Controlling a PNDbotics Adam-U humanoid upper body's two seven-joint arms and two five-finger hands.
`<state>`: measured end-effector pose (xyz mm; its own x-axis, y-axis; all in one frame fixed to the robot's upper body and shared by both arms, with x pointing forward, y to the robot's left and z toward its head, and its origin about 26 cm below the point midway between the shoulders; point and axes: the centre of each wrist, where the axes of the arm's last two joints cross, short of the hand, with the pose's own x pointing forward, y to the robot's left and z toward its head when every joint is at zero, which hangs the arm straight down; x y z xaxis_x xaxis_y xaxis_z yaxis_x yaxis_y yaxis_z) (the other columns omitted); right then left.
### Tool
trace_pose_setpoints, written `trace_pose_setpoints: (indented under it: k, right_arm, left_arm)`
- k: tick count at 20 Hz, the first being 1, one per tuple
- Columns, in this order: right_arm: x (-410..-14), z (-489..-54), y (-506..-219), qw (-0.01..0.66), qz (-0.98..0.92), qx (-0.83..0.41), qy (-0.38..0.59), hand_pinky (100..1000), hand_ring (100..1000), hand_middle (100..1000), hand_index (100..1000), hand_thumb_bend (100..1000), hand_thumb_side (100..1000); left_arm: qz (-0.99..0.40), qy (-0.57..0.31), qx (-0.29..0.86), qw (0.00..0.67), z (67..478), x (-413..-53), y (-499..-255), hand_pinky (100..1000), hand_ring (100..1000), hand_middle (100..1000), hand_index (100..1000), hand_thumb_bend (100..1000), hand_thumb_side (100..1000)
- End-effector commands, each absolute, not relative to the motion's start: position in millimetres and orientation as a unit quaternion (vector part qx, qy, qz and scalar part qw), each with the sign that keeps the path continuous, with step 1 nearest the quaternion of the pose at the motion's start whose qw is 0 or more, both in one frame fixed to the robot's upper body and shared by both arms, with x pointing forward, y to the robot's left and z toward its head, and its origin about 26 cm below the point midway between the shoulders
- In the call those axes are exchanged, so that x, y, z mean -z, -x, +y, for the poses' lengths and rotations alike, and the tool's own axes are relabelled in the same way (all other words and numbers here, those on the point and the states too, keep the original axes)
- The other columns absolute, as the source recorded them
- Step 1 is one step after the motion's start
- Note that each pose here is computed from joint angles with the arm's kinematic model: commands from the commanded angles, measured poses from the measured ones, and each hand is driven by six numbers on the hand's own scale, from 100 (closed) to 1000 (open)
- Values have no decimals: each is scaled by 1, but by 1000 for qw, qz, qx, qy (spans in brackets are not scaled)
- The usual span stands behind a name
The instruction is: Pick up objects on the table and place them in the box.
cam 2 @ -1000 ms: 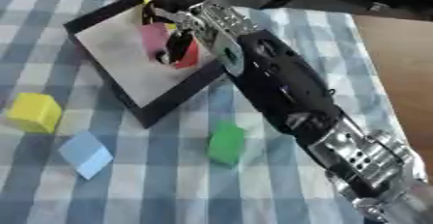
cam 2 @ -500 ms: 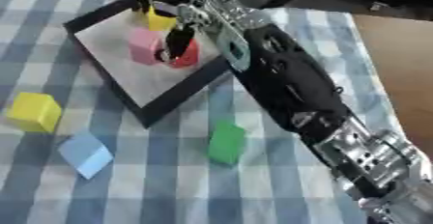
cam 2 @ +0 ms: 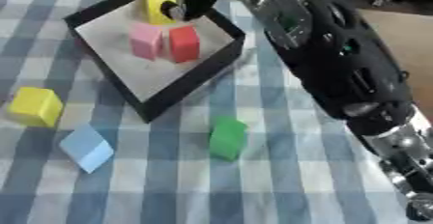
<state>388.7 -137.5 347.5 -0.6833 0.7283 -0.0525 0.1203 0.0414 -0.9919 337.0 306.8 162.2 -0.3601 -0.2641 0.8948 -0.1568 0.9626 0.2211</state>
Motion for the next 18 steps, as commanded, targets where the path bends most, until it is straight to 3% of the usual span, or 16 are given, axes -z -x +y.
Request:
trace_pose_setpoints:
  k: [1, 11, 18]
  right_arm:
    - [-367, -163, -371, 210, -692, -606, 331, 894, 851, 786, 888, 315, 161]
    - [-343, -209, -323, 123, -667, -674, 292, 895, 842, 770, 870, 347, 152]
    - [-330, -234, -296, 100, -628, -733, 243, 897, 845, 779, 871, 345, 154]
  left_arm:
    - [-828, -152, 47, 538, 319, -172, -335, 748, 749, 828, 842, 364, 742]
    - [-826, -158, 46, 539, 321, -170, -334, 747, 750, 828, 842, 363, 744]
    - [-826, -156, 48, 539, 320, -171, -335, 747, 751, 829, 842, 362, 746]
